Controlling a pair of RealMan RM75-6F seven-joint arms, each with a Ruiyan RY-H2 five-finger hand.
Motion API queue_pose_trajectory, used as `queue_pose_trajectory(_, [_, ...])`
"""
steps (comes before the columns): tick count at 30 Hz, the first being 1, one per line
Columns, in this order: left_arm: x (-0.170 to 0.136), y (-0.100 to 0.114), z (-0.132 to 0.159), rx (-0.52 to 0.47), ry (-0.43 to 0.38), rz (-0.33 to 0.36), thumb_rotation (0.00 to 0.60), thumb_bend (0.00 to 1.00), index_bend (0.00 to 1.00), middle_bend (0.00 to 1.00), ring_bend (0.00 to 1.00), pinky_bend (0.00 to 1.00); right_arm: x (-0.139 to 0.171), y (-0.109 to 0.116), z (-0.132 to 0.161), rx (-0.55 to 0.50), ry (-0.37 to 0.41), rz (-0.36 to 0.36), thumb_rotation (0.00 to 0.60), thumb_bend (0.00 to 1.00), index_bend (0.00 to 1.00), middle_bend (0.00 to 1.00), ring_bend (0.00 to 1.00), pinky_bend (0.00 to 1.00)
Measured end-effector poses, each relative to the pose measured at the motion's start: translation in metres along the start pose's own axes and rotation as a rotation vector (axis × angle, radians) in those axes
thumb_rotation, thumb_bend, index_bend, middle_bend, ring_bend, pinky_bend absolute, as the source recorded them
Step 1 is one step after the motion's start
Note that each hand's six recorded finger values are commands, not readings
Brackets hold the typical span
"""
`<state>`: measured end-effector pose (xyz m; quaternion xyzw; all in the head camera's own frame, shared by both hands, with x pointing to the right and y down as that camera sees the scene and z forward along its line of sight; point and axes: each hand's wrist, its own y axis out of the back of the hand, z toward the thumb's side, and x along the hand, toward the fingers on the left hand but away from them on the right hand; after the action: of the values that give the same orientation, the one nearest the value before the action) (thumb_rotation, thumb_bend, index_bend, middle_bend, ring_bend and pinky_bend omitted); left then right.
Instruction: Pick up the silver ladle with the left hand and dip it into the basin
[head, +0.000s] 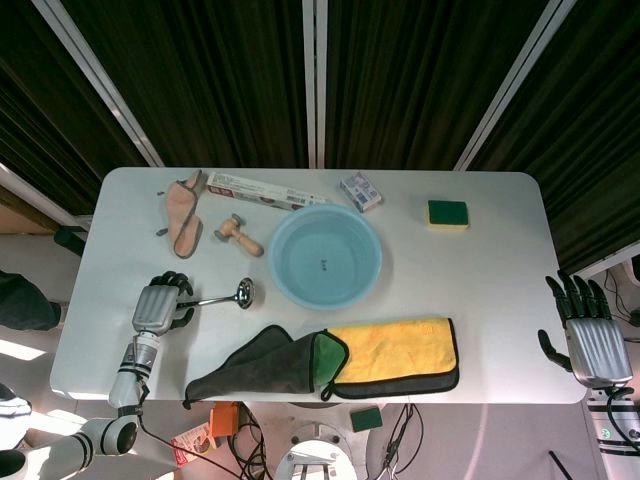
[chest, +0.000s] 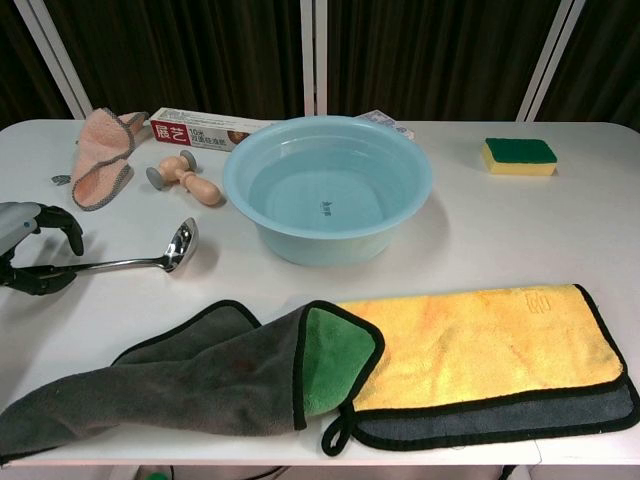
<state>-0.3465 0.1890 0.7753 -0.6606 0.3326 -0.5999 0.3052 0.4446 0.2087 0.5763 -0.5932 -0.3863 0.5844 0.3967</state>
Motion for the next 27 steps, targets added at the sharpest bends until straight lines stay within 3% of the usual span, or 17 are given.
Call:
queue_pose_trajectory(13, [0.0012,-0.0064,0.0023,0.011,-0.002,-0.006,0.533,0.34,0.47,0.25,0.14,0.23,0.0001,0.0017,-0.0011,-0.003,-0.002,-0.002,0.600,0.39,0.00,0.00,0.00,0.00])
queue_pose_trajectory(27, [0.0024,-0.0074,0.0035,-0.015,-0.010,-0.005,0.563,0.35,0.49,0.25,0.14,0.23,-0.0010,-0.0002,-0.0004,0.002,0.000,0.003,0.600,0.38,0.00,0.00,0.00,0.00])
